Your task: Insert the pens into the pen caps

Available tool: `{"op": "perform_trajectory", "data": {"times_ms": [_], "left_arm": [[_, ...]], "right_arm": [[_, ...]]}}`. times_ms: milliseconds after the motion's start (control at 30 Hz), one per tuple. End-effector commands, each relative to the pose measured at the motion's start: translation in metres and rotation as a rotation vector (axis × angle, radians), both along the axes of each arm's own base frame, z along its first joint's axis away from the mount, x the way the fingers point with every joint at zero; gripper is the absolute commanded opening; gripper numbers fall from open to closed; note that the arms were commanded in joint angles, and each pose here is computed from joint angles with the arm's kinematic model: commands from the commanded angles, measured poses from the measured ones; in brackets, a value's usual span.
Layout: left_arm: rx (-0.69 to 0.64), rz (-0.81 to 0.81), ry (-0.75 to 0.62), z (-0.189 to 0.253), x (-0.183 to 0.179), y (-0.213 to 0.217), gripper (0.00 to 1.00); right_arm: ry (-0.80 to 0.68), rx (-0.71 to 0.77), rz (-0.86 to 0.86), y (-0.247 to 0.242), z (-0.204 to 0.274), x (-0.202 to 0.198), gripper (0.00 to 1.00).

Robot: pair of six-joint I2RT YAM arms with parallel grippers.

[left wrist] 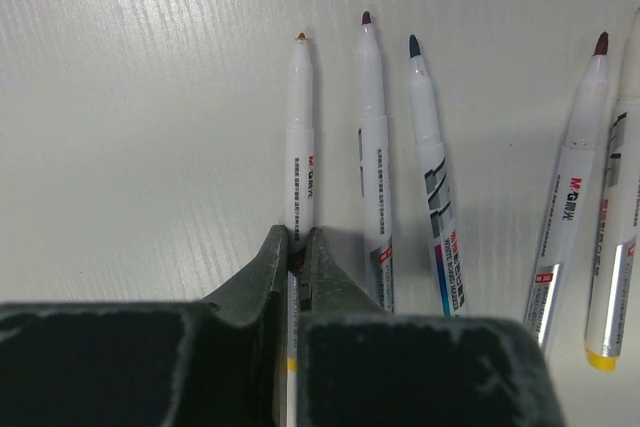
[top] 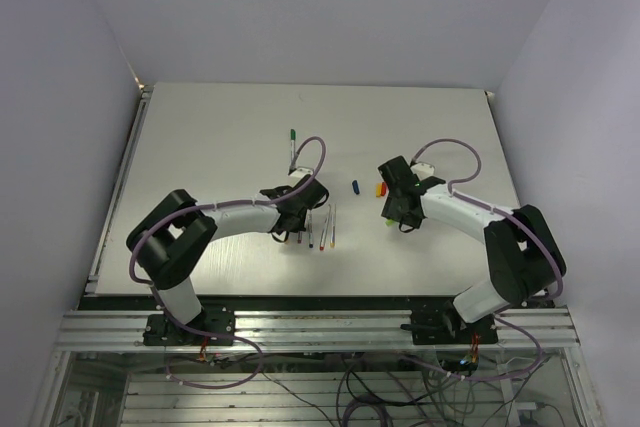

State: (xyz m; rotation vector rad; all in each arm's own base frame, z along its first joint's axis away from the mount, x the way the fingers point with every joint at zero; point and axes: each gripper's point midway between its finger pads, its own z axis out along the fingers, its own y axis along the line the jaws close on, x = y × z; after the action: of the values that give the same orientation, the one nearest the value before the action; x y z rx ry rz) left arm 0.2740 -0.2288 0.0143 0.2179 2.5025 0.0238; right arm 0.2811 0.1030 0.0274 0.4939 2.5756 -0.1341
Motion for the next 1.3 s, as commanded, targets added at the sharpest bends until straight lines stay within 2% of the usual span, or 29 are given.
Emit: {"op": "perform_trajectory", "data": {"times_ms": [0, 900, 1033, 1267], "left_arm": [[0.104, -0.021, 0.082, -0.018, -0.017, 0.016, 0.07], [0.107, -0.003, 0.089, -0.022, -0.018, 0.02, 0.07], [0.109, 0.002, 0.084, -0.021, -0.018, 0.021, 0.07], [0.107, 0.011, 0.076, -0.022, -0.017, 0.022, 0.07]], "right_arm": [[-0.011, -0.005, 0.007, 0.003, 0.002, 0.007, 0.5], [0.048, -0.029, 0.049, 0.003, -0.021, 0.003, 0.49], [0.038, -0.073, 0.085, 0.001, -0.014, 0.012, 0.49], [0.035, -0.251, 0.108, -0.022, -0.001, 0.026, 0.5]]}}
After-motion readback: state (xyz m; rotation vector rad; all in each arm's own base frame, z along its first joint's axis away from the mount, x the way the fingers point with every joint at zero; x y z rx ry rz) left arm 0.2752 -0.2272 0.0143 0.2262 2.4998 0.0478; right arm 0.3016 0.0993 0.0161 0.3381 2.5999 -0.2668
